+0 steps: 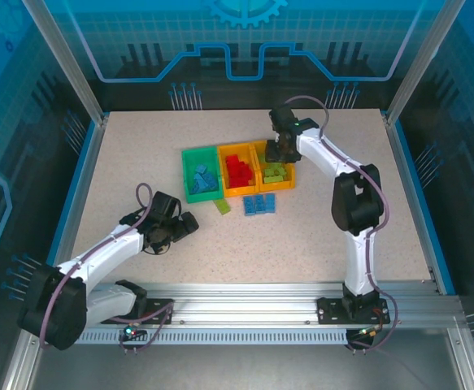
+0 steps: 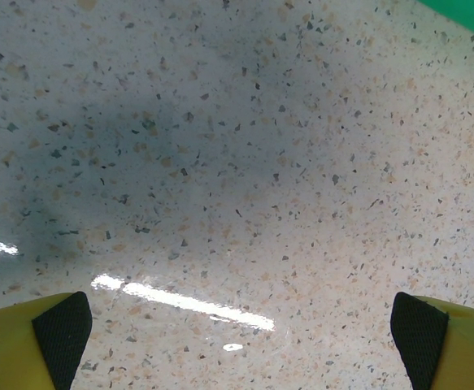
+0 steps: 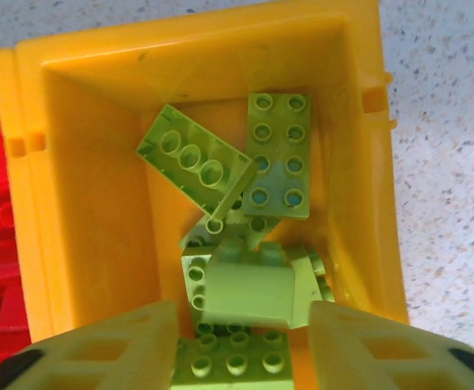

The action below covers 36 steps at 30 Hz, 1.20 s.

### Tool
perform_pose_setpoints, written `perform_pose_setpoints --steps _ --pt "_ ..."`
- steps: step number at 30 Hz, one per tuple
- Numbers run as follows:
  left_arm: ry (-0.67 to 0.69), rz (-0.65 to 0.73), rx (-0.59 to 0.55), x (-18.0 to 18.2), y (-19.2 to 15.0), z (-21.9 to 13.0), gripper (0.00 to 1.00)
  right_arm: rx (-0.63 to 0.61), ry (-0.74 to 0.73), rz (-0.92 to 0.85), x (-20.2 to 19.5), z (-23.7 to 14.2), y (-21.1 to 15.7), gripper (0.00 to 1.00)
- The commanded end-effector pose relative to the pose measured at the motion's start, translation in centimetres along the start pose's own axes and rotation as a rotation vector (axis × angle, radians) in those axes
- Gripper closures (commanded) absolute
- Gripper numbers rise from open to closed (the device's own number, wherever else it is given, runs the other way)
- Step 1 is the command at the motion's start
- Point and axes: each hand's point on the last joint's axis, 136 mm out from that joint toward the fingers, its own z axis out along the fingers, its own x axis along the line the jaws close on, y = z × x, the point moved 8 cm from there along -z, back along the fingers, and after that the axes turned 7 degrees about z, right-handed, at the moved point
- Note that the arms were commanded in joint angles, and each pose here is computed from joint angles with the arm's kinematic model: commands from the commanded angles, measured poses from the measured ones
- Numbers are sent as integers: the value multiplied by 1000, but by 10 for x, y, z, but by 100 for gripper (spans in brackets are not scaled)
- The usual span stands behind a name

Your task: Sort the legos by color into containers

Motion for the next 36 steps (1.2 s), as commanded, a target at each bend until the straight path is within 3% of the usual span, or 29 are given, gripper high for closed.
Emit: perform_pose_setpoints --steps 1,4,8,14,19,23,36 --pt "-3 0 16 1 -1 1 1 19 6 20 -3 -8 5 39" --pt "-1 0 15 1 -1 2 1 -1 28 5 1 -21 -3 26" --pt "-2 -3 18 1 -1 4 1 -52 65 -57 16 -48 -27 23" --pt "4 -7 14 2 -1 2 1 -108 111 -240 58 -74 -98 25" --pt "23 -13 13 8 -4 2 1 -69 185 -354 96 -61 -155 26" --pt "28 -18 20 11 -6 3 1 -29 175 -417 121 -38 -179 26" --pt "24 -14 23 11 -7 3 1 14 72 -485 154 23 -181 29"
